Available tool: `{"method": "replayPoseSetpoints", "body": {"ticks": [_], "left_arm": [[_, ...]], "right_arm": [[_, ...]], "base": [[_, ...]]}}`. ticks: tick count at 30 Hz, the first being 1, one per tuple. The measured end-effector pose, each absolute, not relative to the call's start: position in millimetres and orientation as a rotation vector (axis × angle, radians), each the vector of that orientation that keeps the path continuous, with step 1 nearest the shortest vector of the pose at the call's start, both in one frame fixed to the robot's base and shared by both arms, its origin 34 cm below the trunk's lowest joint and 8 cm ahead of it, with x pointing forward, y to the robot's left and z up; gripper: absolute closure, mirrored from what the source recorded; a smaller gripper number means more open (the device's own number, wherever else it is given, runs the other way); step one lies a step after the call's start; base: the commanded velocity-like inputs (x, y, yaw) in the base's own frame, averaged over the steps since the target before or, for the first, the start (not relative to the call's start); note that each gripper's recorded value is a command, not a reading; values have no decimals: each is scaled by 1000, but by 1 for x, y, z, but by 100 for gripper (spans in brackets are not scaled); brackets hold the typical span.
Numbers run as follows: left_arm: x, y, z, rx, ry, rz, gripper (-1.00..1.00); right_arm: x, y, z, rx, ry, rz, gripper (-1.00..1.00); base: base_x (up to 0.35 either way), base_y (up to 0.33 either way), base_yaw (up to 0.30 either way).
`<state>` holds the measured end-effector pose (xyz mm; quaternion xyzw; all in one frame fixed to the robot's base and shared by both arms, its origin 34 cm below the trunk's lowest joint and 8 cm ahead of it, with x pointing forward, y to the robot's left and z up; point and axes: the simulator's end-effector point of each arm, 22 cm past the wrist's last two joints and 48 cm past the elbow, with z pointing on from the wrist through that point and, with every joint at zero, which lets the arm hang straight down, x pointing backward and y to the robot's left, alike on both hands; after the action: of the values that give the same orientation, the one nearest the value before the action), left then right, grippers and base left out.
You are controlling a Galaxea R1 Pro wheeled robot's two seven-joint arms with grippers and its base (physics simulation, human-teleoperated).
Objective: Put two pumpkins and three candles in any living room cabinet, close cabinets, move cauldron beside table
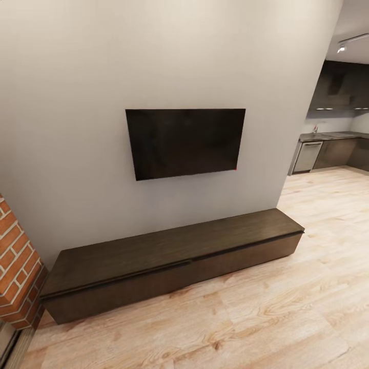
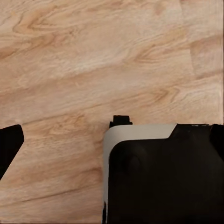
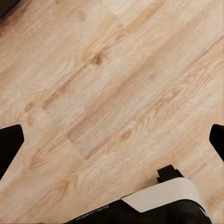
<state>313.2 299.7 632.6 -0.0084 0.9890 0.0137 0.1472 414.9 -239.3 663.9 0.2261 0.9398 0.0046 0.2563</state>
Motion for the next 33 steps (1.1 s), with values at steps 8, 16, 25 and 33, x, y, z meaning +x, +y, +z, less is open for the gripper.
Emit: {"method": "replayPoseSetpoints", "body": {"ticks": [8, 16, 25, 33], "left_arm": [[384, 256, 655, 35, 2885, -184, -100], [422, 282, 667, 47, 2751, -9, -100], [402, 304, 658, 30, 2745, 87, -100], [402, 306, 658, 30, 2744, 91, -100]], "right_arm": [[416, -236, 664, 608, 2548, 34, -100], [415, -237, 664, 616, 2549, 23, -100], [414, -240, 664, 659, 2541, 19, -100], [413, -241, 664, 668, 2536, 17, -100]], "base": [[0, 0, 0], [0, 0, 0], [0, 0, -165], [0, 0, -277]]}}
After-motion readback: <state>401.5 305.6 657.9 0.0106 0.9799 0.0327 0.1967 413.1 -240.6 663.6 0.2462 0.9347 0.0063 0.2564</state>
